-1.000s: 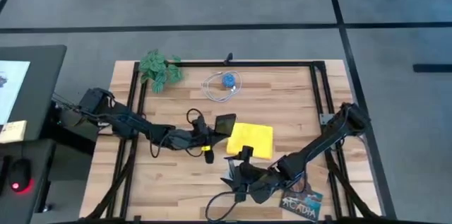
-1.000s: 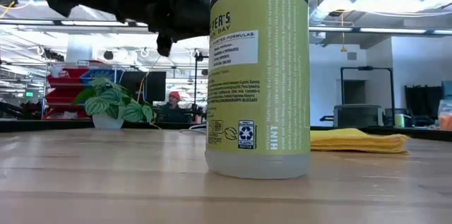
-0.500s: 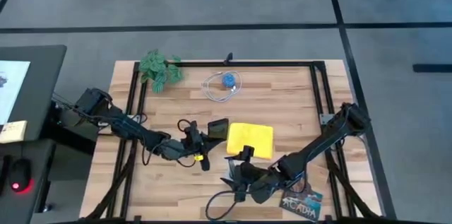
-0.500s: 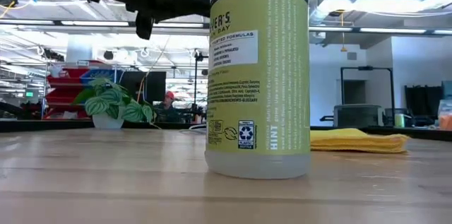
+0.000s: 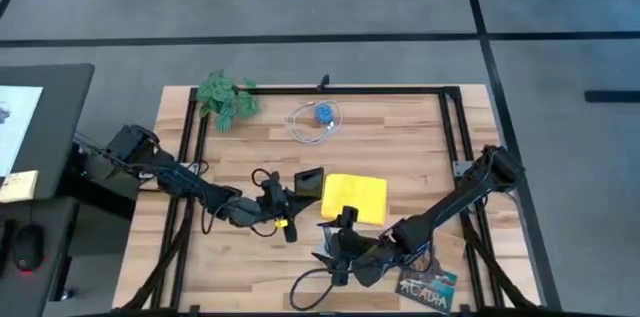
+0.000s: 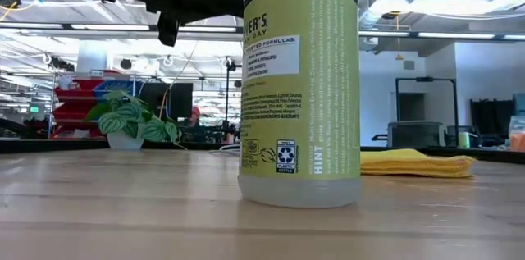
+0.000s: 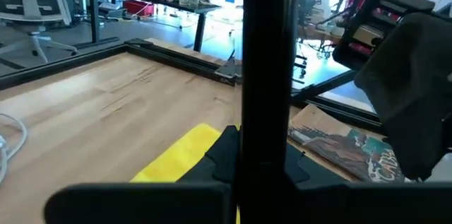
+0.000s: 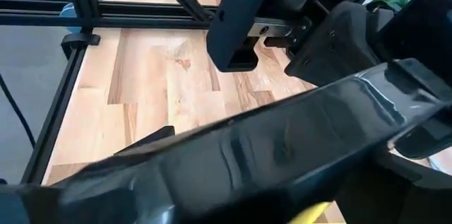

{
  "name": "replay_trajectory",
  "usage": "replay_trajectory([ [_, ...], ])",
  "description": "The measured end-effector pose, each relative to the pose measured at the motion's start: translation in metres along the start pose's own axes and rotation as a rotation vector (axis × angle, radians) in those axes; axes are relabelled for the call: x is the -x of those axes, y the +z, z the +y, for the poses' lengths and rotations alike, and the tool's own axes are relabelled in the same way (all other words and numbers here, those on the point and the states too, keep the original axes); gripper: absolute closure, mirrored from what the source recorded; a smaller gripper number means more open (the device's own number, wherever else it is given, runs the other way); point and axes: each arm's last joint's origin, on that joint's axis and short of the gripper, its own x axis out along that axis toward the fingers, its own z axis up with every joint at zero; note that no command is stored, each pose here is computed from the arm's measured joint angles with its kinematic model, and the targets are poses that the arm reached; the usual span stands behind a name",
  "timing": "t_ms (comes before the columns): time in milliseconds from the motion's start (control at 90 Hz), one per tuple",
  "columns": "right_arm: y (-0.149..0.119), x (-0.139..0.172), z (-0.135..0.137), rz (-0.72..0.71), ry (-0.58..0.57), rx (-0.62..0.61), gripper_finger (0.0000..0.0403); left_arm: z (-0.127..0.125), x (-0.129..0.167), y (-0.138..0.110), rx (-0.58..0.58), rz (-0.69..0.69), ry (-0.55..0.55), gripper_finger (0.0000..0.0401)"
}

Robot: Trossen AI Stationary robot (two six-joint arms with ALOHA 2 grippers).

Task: Apply microfiber cloth
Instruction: Spray the front of the cellphone using the cleaning bottle

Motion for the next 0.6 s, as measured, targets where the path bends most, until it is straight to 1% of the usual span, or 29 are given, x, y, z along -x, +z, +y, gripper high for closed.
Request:
replay_trajectory([
  [222,0.0,0.0002,0.0,-0.003,-0.009,0.001,0.0087,-0.0024,0.0022,-0.0009,-0.018,0.003,-0.011,0.039],
  [600,0.0,0.0002,-0.0001,-0.004,-0.011,-0.016,0.0119,-0.0035,0.0031,-0.0012,-0.023,0.004,-0.015,0.039],
])
